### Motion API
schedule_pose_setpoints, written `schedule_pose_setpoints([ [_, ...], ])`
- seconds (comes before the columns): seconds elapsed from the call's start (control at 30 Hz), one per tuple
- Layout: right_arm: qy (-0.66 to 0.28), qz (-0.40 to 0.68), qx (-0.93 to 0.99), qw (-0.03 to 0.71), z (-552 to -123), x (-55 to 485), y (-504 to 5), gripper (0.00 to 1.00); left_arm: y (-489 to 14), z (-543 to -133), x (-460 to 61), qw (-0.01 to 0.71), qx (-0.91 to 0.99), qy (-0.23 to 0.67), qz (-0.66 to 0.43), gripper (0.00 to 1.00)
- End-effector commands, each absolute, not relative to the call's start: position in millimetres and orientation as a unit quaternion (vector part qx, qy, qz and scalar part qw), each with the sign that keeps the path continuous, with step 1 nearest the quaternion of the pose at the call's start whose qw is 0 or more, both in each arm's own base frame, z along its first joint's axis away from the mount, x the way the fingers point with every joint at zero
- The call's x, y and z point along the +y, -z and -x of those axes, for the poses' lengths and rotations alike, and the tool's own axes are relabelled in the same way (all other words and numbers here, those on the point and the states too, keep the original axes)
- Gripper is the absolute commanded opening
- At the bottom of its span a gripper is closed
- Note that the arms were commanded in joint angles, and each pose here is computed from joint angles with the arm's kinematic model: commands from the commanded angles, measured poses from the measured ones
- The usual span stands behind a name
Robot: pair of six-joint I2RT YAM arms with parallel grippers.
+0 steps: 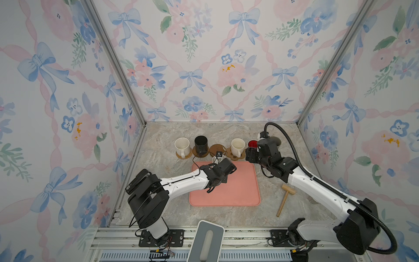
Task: Place cups on coasters
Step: Pick up the cup from the tray.
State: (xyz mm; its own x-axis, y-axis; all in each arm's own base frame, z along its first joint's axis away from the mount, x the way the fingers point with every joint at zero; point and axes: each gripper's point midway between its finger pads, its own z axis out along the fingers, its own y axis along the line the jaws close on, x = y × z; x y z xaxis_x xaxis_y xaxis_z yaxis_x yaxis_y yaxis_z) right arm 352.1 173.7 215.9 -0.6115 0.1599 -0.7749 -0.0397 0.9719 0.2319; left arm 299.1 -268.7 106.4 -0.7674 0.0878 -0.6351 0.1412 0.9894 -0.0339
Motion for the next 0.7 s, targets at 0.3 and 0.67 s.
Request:
schedule_pose_setpoints([
  [0.3,-0.111,-0.042,0.885,0.45,-351,164,-225,0.73,-157,-352,-272,0.403,0.913,0.035,-0.048,0.0],
  [0.67,-0.107,-0.046,0.883,0.455,-345,155,-229,0.73,-160,-387,-268,0.411,0.91,0.026,-0.046,0.0],
])
